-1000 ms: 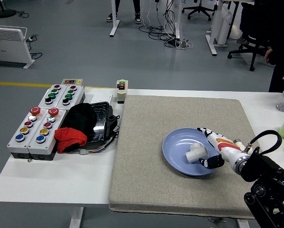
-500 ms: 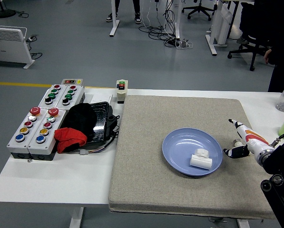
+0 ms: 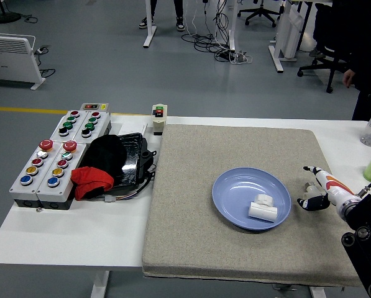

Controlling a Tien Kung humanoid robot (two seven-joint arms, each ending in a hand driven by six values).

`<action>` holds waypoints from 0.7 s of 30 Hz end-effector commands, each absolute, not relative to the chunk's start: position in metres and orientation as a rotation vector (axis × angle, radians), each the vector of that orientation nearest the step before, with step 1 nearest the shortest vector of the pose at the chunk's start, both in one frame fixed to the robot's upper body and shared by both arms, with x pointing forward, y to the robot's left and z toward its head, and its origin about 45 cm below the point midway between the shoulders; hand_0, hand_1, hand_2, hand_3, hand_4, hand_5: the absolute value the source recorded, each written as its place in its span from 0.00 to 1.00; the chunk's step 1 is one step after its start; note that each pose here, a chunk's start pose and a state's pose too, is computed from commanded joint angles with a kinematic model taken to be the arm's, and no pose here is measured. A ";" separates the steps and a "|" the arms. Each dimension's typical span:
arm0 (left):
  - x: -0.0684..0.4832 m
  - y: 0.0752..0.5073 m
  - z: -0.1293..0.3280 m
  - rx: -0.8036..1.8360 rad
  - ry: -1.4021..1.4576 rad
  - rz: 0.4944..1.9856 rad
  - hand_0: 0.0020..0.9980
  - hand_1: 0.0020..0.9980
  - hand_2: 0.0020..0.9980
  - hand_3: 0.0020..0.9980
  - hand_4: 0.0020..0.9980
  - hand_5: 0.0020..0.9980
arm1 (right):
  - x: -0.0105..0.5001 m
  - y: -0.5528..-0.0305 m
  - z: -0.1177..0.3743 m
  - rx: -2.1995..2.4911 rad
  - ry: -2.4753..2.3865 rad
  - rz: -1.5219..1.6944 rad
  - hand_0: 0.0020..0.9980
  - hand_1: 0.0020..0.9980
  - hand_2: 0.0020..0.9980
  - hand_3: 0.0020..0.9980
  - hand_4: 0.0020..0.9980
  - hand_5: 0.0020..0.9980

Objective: Pick pipe place plate twice

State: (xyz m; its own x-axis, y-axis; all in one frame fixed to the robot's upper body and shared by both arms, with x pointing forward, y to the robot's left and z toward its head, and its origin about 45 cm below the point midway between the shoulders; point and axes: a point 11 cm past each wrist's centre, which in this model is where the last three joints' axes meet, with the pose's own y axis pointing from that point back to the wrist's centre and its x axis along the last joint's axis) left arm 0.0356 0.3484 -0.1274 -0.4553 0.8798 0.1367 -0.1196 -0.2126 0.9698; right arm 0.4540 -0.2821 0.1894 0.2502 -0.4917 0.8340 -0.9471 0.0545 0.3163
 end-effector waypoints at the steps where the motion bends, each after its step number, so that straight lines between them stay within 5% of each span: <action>1: 0.036 0.348 -0.127 0.957 1.312 1.758 0.70 0.69 0.71 0.66 0.34 1.00 | 0.455 -0.282 0.187 1.562 -1.362 0.616 0.92 0.89 0.97 0.90 0.74 0.29; 4: 0.036 0.348 -0.127 0.956 1.311 1.759 0.70 0.69 0.71 0.66 0.34 1.00 | 0.457 -0.283 0.181 1.518 -1.328 0.627 0.92 0.89 0.97 0.90 0.74 0.29; 5: 0.037 0.348 -0.127 0.956 1.311 1.759 0.70 0.69 0.72 0.66 0.34 1.00 | 0.457 -0.285 0.179 1.501 -1.323 0.632 0.71 0.74 0.76 0.78 0.67 0.25; 10: 0.037 0.348 -0.127 0.954 1.310 1.760 0.70 0.69 0.72 0.66 0.34 1.00 | 0.459 -0.292 0.179 1.455 -1.329 0.639 0.71 0.74 0.76 0.78 0.67 0.25; 11: 0.038 0.348 -0.127 0.953 1.310 1.760 0.70 0.69 0.71 0.66 0.34 1.00 | 0.459 -0.293 0.178 1.455 -1.329 0.635 0.49 0.57 0.58 0.70 0.57 0.16; 16: 0.038 0.348 -0.127 0.954 1.309 1.759 0.70 0.69 0.71 0.66 0.34 1.00 | 0.458 -0.293 0.176 1.474 -1.321 0.628 0.49 0.57 0.58 0.70 0.57 0.16; 17: 0.038 0.348 -0.127 0.954 1.309 1.759 0.70 0.69 0.72 0.66 0.34 1.00 | 0.458 -0.292 0.176 1.476 -1.321 0.629 0.29 0.40 0.49 0.59 0.51 0.13; 21: 0.037 0.348 -0.127 0.955 1.310 1.758 0.70 0.69 0.72 0.66 0.34 1.00 | 0.458 -0.291 0.179 1.489 -1.329 0.649 0.29 0.40 0.49 0.59 0.51 0.13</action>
State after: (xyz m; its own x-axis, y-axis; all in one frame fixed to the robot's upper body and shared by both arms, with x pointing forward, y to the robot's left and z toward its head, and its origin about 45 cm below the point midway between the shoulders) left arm 0.0373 0.3478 -0.1273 -0.4552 0.8801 0.1346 -0.1224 -0.2116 0.9697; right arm 0.4575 -0.2909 0.1794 0.2532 -0.4086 0.8769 -0.9428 0.0988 0.3183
